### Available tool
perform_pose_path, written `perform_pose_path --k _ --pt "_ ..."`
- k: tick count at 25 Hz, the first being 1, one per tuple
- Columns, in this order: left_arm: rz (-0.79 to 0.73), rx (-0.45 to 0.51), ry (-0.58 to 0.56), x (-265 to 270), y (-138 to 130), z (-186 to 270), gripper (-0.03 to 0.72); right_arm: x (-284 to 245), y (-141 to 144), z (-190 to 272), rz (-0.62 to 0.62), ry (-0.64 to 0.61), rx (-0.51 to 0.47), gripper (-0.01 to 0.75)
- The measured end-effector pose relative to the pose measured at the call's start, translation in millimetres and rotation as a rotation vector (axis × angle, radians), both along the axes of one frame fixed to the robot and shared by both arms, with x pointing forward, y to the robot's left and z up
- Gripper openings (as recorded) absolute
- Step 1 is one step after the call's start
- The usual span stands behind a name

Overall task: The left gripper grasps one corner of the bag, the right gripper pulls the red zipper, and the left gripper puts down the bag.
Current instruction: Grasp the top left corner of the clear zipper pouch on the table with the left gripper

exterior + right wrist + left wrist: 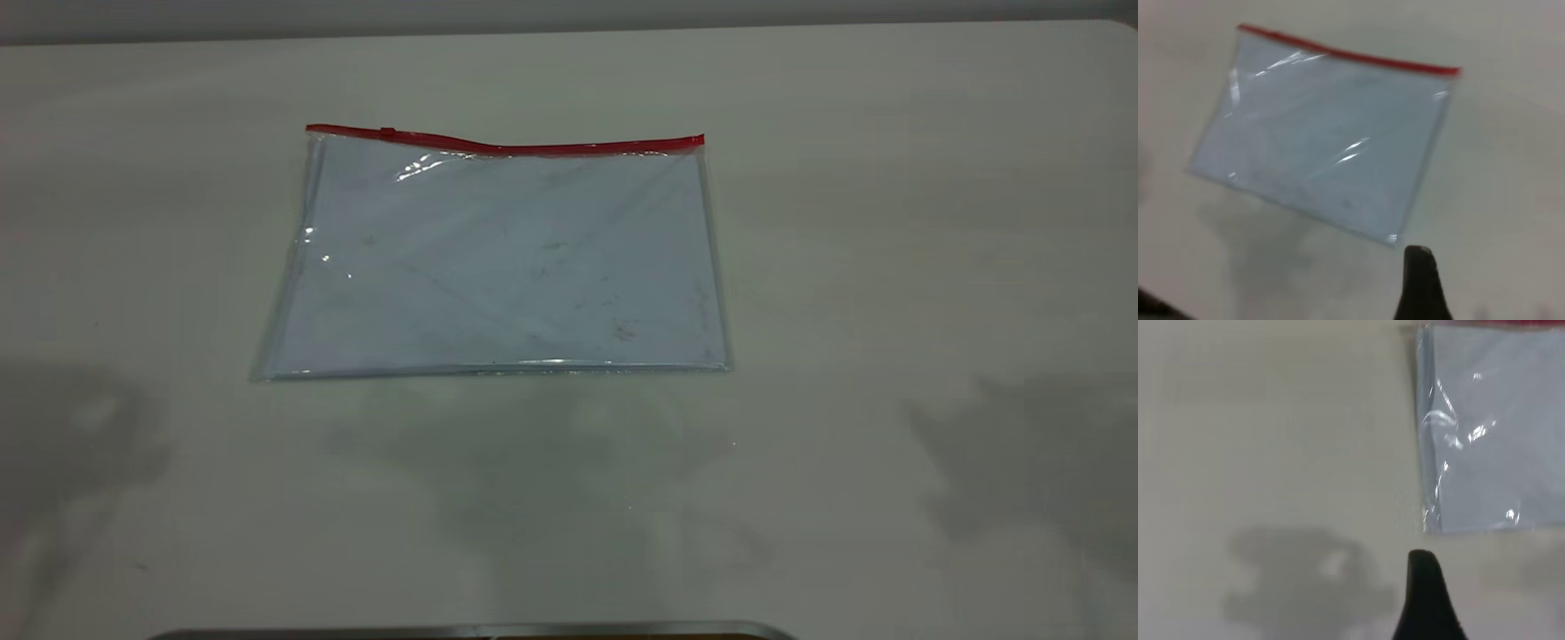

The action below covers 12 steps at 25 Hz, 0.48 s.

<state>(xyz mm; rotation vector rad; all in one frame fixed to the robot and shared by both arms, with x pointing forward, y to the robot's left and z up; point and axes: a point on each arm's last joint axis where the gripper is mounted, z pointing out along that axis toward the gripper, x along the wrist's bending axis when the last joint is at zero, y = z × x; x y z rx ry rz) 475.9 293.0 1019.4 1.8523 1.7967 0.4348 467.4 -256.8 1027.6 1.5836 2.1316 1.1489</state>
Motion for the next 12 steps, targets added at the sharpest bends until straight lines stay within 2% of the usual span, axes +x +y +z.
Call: perform_pose_path --k 6,12 --pt "-0.030 -0.022 0.079 57.1 -1.6 -39.8 0.567 50.1 57.7 -27.5 0.164 0.088 -0.016 0.578" --pt "-0.102 -0.021 0.150 132.0 -2.5 -79.6 0.567 83.6 96.8 -51.7 0.245 0.138 -0.025 0.578"
